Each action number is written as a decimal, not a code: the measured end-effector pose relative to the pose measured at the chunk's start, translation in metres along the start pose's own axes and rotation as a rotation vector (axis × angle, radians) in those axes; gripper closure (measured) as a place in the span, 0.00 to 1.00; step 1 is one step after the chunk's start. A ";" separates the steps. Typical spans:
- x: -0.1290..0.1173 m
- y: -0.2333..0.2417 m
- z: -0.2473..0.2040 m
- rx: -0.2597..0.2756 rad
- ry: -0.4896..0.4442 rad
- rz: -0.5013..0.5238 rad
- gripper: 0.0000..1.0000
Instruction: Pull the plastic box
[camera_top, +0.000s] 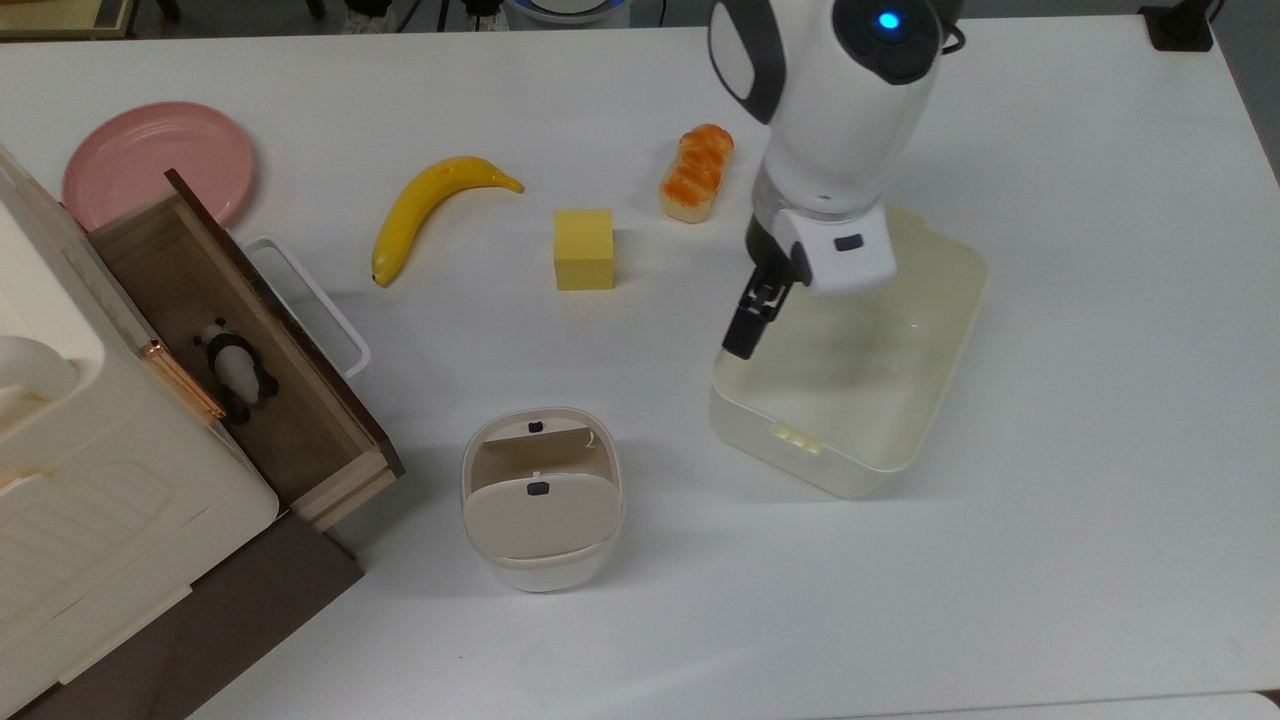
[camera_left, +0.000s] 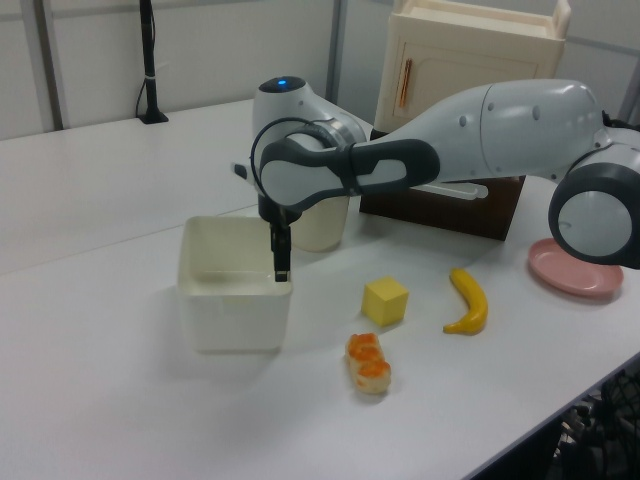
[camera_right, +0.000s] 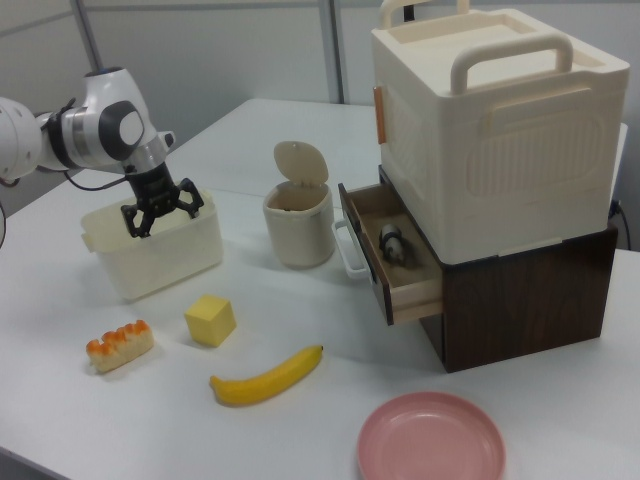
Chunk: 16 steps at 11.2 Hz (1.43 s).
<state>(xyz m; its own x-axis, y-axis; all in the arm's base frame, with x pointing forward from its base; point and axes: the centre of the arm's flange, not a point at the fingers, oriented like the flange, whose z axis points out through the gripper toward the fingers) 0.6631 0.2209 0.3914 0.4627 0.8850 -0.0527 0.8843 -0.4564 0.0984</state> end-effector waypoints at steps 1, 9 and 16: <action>-0.012 0.007 -0.005 0.009 -0.013 -0.005 0.00; -0.044 0.019 -0.067 -0.013 0.008 0.017 0.00; -0.187 0.058 -0.174 0.003 -0.007 0.701 0.00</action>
<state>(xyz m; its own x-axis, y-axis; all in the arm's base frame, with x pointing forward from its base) 0.6171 0.0447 0.5796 0.9245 0.3809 0.0160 0.3771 -0.9198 0.1088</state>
